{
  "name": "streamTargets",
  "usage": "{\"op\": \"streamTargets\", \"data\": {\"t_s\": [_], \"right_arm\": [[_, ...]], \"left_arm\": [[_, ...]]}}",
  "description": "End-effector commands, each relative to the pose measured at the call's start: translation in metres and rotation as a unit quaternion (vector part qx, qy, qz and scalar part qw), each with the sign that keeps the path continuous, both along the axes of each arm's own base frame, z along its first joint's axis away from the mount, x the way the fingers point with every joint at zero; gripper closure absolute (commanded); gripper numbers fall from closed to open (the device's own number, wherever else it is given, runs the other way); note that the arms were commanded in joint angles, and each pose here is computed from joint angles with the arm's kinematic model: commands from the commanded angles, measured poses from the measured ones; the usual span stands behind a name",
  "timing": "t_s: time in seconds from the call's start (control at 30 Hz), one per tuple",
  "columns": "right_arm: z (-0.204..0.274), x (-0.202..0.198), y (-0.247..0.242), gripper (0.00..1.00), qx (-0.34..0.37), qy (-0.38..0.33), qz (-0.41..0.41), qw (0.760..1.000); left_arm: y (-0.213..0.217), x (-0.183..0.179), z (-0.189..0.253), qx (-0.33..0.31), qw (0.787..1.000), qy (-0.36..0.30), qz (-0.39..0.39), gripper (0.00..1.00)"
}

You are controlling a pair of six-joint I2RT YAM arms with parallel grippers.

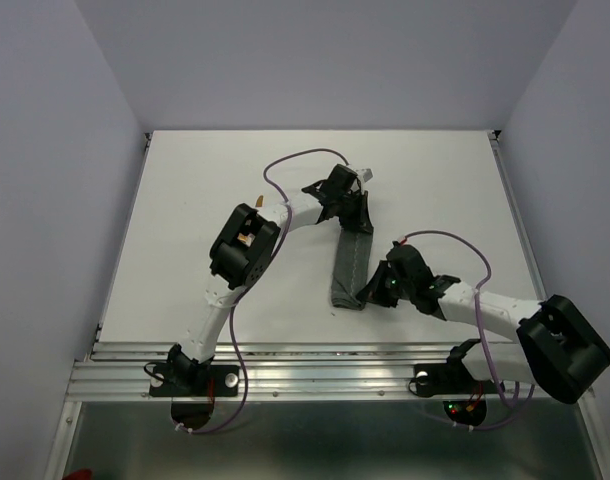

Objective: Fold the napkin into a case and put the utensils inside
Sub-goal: Smooth out the smaller rectangle-folded napkin at the center of the board.

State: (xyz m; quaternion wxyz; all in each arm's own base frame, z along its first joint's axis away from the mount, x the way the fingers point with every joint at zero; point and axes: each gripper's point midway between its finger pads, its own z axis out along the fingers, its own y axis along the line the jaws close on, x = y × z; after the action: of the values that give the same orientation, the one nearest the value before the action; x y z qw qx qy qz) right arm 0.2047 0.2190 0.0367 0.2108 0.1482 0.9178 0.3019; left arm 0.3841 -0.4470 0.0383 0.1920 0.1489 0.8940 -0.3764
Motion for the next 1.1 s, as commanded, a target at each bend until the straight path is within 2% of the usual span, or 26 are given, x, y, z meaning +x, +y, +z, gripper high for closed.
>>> {"op": "streamTargets", "data": {"t_s": [0.0, 0.27, 0.43, 0.67, 0.87, 1.07], "right_arm": [[-0.012, 0.005, -0.003, 0.91, -0.008, -0.006, -0.018, 1.000], [-0.024, 0.003, -0.006, 0.92, -0.013, 0.003, -0.025, 1.000], [-0.020, 0.005, -0.013, 0.92, -0.032, -0.003, -0.033, 0.999], [0.009, 0.016, -0.020, 0.91, -0.042, -0.039, -0.053, 0.997], [0.026, 0.026, -0.046, 0.88, -0.080, -0.072, -0.108, 0.988], [0.002, 0.016, -0.066, 0.86, -0.104, -0.050, -0.146, 0.983]], "left_arm": [[0.003, -0.003, 0.008, 0.004, 1.000, -0.008, -0.008, 1.00], [0.006, -0.006, 0.050, -0.009, 0.999, -0.033, -0.015, 1.00], [0.009, -0.001, 0.109, -0.020, 0.996, -0.083, -0.019, 1.00], [0.012, -0.006, 0.159, -0.030, 0.992, -0.119, -0.039, 1.00], [0.028, -0.008, 0.146, -0.003, 0.993, -0.118, -0.015, 1.00], [0.057, -0.018, 0.118, 0.024, 0.995, -0.095, 0.007, 1.00]]}}
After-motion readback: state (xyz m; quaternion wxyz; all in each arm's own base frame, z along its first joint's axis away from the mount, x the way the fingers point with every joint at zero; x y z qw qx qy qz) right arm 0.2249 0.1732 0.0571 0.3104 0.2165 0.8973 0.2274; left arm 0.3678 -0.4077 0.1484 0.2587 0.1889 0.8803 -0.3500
